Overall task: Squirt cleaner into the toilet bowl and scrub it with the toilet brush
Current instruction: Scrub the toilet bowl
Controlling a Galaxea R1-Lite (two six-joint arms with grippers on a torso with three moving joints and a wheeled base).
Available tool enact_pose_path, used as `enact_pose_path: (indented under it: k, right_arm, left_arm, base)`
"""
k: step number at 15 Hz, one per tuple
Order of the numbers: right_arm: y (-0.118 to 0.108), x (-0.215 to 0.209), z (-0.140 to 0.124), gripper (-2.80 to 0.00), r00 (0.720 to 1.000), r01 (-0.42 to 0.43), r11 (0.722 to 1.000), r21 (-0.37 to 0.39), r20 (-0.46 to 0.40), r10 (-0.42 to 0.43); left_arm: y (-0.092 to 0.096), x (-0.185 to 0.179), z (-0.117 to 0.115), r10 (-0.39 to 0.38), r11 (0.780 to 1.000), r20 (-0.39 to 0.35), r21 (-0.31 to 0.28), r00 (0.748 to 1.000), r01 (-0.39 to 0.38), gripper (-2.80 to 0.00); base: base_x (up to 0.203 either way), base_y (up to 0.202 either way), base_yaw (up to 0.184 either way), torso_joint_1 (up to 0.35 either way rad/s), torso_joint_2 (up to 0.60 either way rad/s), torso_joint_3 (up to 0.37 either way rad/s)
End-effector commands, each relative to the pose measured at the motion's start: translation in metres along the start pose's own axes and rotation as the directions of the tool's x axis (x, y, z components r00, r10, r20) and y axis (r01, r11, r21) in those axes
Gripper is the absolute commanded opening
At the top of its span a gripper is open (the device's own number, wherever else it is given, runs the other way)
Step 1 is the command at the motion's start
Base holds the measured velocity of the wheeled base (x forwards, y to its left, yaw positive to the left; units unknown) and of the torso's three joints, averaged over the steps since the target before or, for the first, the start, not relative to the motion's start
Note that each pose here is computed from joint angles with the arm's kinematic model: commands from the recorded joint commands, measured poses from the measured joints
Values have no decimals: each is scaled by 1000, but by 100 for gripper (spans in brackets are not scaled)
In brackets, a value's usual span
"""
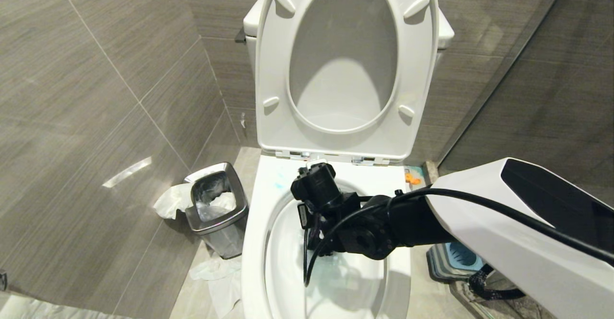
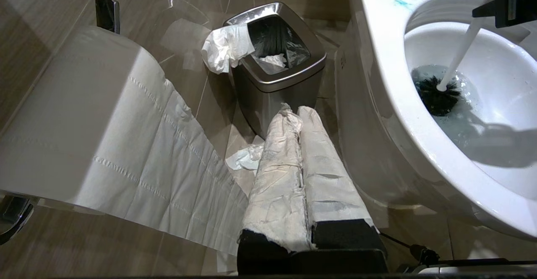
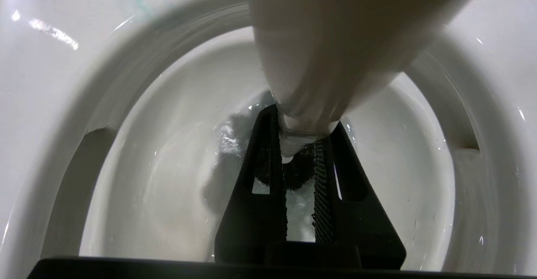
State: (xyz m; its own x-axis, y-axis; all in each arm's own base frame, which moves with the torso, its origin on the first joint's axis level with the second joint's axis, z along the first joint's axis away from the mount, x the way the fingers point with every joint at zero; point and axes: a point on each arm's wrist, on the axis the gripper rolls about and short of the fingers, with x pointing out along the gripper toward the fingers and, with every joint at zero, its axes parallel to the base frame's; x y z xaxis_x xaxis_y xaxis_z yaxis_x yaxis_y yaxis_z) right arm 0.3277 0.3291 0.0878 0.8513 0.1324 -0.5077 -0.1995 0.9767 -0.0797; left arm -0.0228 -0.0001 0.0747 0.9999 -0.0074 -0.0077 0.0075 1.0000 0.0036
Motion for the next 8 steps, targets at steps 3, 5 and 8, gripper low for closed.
enact_pose_path:
  k: [3, 5, 8]
  right_arm:
    - [-12, -53, 31, -280, 997, -42, 999, 27, 68, 40]
    - [-29, -95, 56, -280, 989, -71, 996, 60, 138, 62]
    - [-60, -151, 74, -280, 980, -93, 993, 79, 183, 77]
  left_arm:
    - [0, 0, -1, 0, 1000, -5, -1, 1000, 0, -280]
    - [0, 0, -1, 0, 1000, -5, -1, 1000, 0, -280]
    - [0, 0, -1, 0, 1000, -5, -1, 1000, 0, -280]
  base:
    - [0, 0, 0, 0, 0, 0]
    - [0, 0, 0, 0, 0, 0]
    - [0, 0, 0, 0, 0, 0]
